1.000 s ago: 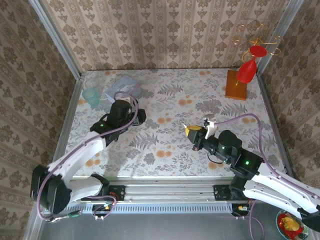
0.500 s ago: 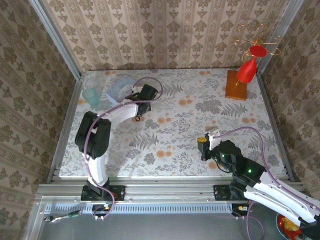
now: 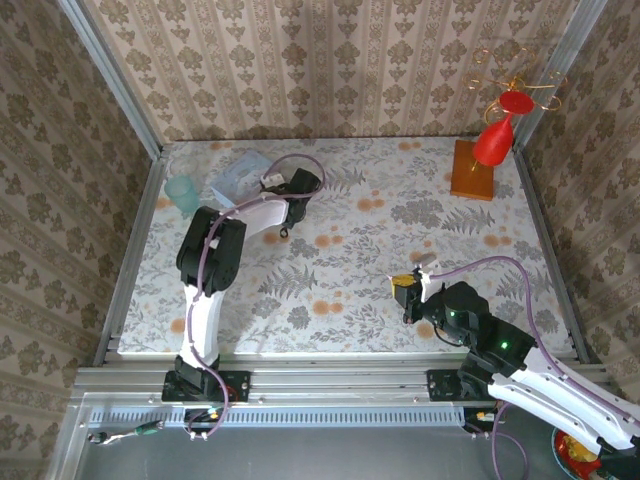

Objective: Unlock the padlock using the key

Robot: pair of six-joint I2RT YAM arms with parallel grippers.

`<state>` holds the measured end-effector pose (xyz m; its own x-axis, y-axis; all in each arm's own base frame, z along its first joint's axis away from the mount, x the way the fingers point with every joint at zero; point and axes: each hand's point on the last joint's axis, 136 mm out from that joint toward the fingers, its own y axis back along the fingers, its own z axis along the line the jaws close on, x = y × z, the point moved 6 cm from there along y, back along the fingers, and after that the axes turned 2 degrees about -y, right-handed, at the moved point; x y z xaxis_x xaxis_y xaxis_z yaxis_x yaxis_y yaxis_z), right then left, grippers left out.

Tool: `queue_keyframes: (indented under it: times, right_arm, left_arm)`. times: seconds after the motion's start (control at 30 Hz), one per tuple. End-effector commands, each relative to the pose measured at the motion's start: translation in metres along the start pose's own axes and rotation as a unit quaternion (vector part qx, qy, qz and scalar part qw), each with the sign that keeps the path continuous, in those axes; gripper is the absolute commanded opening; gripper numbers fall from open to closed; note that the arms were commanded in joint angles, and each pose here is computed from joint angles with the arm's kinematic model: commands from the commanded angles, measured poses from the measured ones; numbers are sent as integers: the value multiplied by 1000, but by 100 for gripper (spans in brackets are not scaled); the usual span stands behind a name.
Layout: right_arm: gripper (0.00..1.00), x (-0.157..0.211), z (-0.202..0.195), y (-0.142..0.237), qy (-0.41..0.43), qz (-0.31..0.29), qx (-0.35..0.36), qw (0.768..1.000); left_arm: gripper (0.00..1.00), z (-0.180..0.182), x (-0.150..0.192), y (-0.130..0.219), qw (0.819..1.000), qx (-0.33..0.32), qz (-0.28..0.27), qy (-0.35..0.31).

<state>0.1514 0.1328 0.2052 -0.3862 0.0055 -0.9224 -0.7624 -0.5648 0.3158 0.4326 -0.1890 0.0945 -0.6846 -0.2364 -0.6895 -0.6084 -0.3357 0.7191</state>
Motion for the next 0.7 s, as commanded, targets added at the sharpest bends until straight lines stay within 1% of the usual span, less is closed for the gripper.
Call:
queue_keyframes:
  times: [0.0, 0.27, 0.4, 0.67]
  right_arm:
    - [0, 1, 3, 0, 1, -7, -18, 1000]
    - [0, 1, 5, 0, 0, -8, -27, 1000]
    - [0, 1, 5, 0, -1, -9, -30, 1000]
    - [0, 0, 5, 1, -4, -13, -33, 999]
  left_arm:
    - [72, -5, -14, -9, 998, 5, -14, 58]
    - [69, -7, -13, -28, 994, 11, 11, 107]
    - [68, -11, -18, -34, 993, 11, 17, 117]
    - [62, -8, -21, -44, 991, -3, 26, 135]
